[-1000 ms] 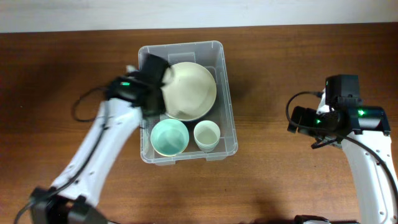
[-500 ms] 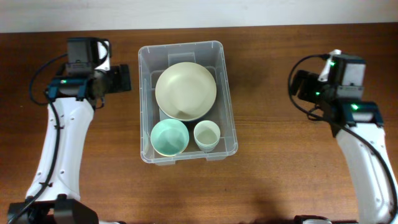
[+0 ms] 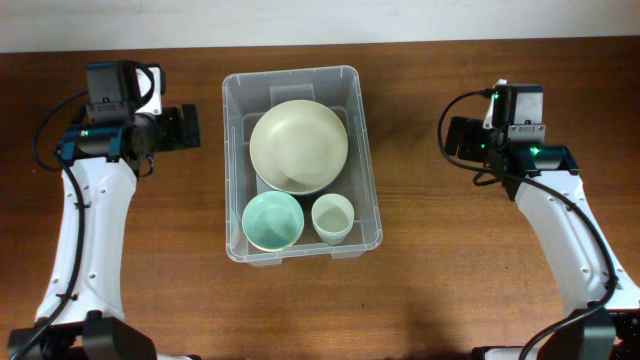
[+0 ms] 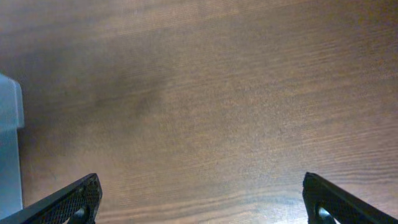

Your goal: Pack container

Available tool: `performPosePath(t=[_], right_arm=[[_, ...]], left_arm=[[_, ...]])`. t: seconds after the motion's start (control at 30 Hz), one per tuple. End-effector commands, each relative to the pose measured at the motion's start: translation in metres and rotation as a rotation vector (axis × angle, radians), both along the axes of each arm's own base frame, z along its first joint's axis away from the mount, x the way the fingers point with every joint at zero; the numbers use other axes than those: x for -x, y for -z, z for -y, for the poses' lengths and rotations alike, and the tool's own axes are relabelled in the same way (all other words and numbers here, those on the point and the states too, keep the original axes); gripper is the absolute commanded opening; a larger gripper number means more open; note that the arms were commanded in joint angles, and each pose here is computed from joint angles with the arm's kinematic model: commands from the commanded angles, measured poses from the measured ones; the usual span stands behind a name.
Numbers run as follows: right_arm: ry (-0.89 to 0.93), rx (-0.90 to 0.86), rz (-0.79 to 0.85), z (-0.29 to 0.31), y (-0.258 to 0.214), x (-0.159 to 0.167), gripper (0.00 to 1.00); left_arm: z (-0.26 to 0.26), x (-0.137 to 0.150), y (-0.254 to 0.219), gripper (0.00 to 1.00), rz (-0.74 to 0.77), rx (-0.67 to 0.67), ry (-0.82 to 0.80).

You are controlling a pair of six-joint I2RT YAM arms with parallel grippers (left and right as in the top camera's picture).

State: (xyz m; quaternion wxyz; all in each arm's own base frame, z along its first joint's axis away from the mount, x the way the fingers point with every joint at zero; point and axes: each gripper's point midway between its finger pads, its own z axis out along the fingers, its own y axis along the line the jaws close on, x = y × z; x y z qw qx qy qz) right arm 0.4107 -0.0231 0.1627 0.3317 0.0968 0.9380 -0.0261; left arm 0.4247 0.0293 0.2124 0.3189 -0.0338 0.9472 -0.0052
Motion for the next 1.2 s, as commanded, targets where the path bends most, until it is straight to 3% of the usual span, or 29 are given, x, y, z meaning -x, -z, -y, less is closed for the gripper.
performPosePath(t=[0.0,0.27,0.67,0.9,1.17], right_arm=[[-0.014,0.022,0.018,0.0,-0.014,0.007,0.99],[0.066,0.018,0.067,0.008,-0.046,0.042,0.99],[0.066,0.015,0.223,0.007,-0.035,0.128,0.99],[0.006,-0.044,0.319,-0.007,-0.032,0.174,0.99],[0.006,-0.044,0.334,-0.007,-0.033,0.179,0.99]], left_arm=[[0.0,0.001,0.0,0.99,-0.009,0.001,0.021],[0.0,0.028,0.001,0.99,-0.049,-0.01,0.041],[0.018,0.094,-0.013,1.0,0.221,0.027,0.063],[0.023,0.142,0.006,0.99,0.275,0.031,0.051],[0.024,0.153,0.014,0.99,0.277,0.031,0.052]])
